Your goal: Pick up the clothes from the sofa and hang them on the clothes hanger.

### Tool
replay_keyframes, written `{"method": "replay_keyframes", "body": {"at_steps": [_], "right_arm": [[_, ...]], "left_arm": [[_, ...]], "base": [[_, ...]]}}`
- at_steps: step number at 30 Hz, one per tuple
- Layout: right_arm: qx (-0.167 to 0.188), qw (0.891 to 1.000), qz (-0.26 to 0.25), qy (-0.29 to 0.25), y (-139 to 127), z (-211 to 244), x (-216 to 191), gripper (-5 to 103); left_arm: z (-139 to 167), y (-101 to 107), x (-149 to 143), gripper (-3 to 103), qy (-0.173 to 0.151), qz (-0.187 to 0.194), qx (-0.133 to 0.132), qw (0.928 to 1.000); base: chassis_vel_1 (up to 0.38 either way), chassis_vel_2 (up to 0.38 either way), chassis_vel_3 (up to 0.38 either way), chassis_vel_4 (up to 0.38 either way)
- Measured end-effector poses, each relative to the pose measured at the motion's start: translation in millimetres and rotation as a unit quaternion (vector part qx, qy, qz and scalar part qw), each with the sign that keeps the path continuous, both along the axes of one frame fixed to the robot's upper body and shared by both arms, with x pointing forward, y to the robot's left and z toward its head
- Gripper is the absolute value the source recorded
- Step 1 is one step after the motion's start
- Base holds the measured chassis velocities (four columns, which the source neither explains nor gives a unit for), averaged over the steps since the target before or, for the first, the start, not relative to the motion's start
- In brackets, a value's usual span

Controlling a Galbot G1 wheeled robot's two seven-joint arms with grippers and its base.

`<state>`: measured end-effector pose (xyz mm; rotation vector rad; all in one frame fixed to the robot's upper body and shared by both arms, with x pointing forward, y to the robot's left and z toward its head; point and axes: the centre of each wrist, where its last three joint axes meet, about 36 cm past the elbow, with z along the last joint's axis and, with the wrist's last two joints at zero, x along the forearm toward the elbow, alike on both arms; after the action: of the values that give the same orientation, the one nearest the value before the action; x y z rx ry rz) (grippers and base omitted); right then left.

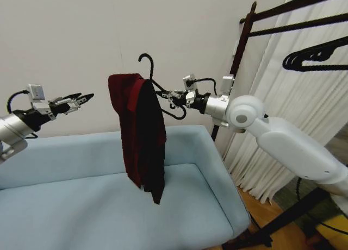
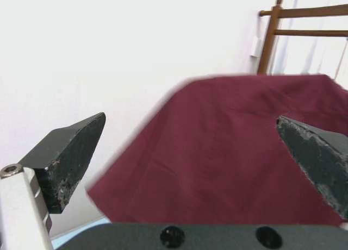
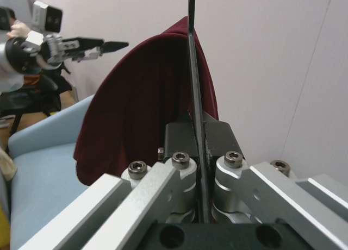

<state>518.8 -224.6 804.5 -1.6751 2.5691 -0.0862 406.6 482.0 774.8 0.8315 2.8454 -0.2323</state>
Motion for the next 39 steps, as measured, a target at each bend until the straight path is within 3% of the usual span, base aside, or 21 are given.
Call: {"method": "replay_keyframes", "body": {"at_steps": [4, 7, 13, 18, 20, 24, 25, 29, 30, 34, 39], "right_arm": [[-0.012, 1.0, 0.011, -0.002, -5.1, -6.8, 5.6, 1], [-0.025, 0.999, 0.028, -0.02, -5.6, -14.3, 7.7, 1], [-0.028, 0.997, 0.06, -0.033, -1.1, -16.6, 6.3, 1], [-0.04, 0.993, 0.095, -0.048, 10.2, -17.1, 7.7, 1], [-0.044, 0.993, 0.101, -0.051, 12.7, -18.3, 6.3, 1], [-0.061, 0.988, 0.128, -0.059, 24.0, -23.2, 4.8, 1], [-0.061, 0.988, 0.128, -0.059, 24.0, -23.2, 4.8, 1], [-0.067, 0.986, 0.141, -0.058, 37.0, -28.9, 4.6, 1], [-0.067, 0.986, 0.141, -0.058, 37.0, -28.9, 4.6, 1], [-0.069, 0.986, 0.143, -0.056, 42.7, -32.0, 3.5, 1], [-0.063, 0.986, 0.143, -0.06, 47.7, -26.6, 2.3, 1]], "left_arm": [[16.0, 19.5, 5.0, 100, 0.001, -0.016, 0.016, 0.9997], [32.8, 34.8, 10.4, 100, 0.008, -0.042, 0.045, 0.9981], [51.0, 42.5, 16.5, 100, 0.013, -0.1, 0.086, 0.9911], [72.0, 52.2, 23.7, 100, 0.024, -0.155, 0.152, 0.9759], [76.2, 54.0, 25.7, 100, 0.025, -0.165, 0.161, 0.9728], [101.0, 64.8, 33.8, 100, 0.022, -0.215, 0.213, 0.9529], [101.0, 64.8, 33.8, 100, 0.022, -0.215, 0.213, 0.9529], [128.1, 70.2, 38.2, 100, 0.034, -0.272, 0.26, 0.9259], [128.1, 70.2, 38.2, 100, 0.034, -0.272, 0.26, 0.9259], [125.2, 54.3, 42.4, 100, 0.047, -0.304, 0.272, 0.912], [105.8, 45.6, 46.0, 100, 0.059, -0.311, 0.262, 0.9117]], "base": [[0.0, 0.0, 0.0, 0.0], [0.0, 0.0, 0.0, 0.0], [0.0, 0.0, 0.0, 0.0], [0.0, 0.0, 0.0, 0.0], [0.0, 0.0, 0.0, 0.0], [0.0, 0.0, 0.0, 0.0], [0.0, 0.0, 0.0, 0.0], [0.0, 0.0, 0.0, 0.0], [0.0, 0.0, 0.0, 0.0], [0.0, 0.0, 0.0, 0.0], [0.0, 0.0, 0.0, 0.0]]}}
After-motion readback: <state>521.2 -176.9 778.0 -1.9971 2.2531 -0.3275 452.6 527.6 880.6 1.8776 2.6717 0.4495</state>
